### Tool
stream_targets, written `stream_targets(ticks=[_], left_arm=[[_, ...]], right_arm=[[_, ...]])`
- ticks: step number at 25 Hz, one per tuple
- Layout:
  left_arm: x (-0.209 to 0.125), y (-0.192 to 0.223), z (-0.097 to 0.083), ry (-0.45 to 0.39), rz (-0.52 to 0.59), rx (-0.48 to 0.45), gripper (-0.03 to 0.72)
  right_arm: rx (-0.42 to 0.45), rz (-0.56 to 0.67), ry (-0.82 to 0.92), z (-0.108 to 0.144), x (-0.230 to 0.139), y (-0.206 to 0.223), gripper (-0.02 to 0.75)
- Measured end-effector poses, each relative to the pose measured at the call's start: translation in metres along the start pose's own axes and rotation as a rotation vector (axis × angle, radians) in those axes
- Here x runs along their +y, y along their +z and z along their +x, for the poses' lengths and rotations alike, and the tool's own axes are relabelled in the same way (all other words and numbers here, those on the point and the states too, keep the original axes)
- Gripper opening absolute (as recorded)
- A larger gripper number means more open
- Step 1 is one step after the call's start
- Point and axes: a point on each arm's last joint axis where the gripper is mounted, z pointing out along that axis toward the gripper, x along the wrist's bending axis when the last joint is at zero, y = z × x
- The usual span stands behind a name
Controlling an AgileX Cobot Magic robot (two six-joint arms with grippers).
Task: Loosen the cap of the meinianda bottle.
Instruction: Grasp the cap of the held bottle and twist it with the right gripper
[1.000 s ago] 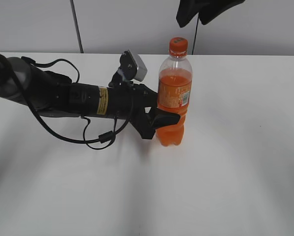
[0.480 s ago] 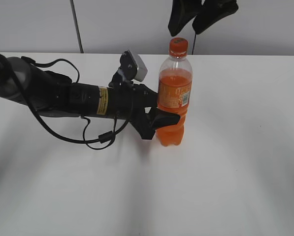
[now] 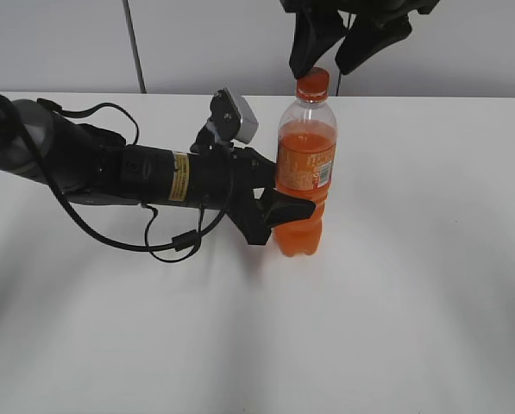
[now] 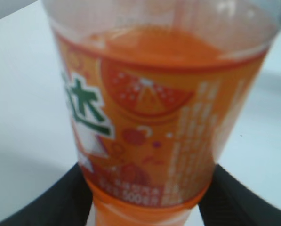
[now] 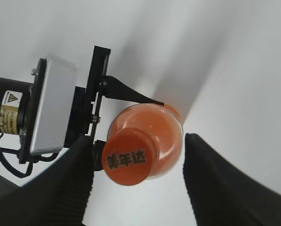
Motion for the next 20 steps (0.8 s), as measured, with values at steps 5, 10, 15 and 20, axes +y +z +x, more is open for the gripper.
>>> stream_targets(ticks=[5,10,15,20], left_arm=[[0.0000,0.0000,0.0000,0.000,0.000,0.000,0.404],[0.0000,0.0000,0.0000,0.000,0.000,0.000,0.404],[0.0000,0.0000,0.0000,0.000,0.000,0.000,0.404],[-0.0001,0.0000,0.0001,0.000,0.001,0.001,0.404]], right_arm=[[-0.007,0.035,0.004,-0.0023,-0.0047,0.0094,0.451],[0.015,0.041,0.014,-0.0005,-0.0058,0.0110,0.431],[0.021,0.041,0.016,0.0001,-0.0058,0.0110,0.319],[0.028,0.041,-0.019,0.0010,-0.0058,0.0111,0.270]])
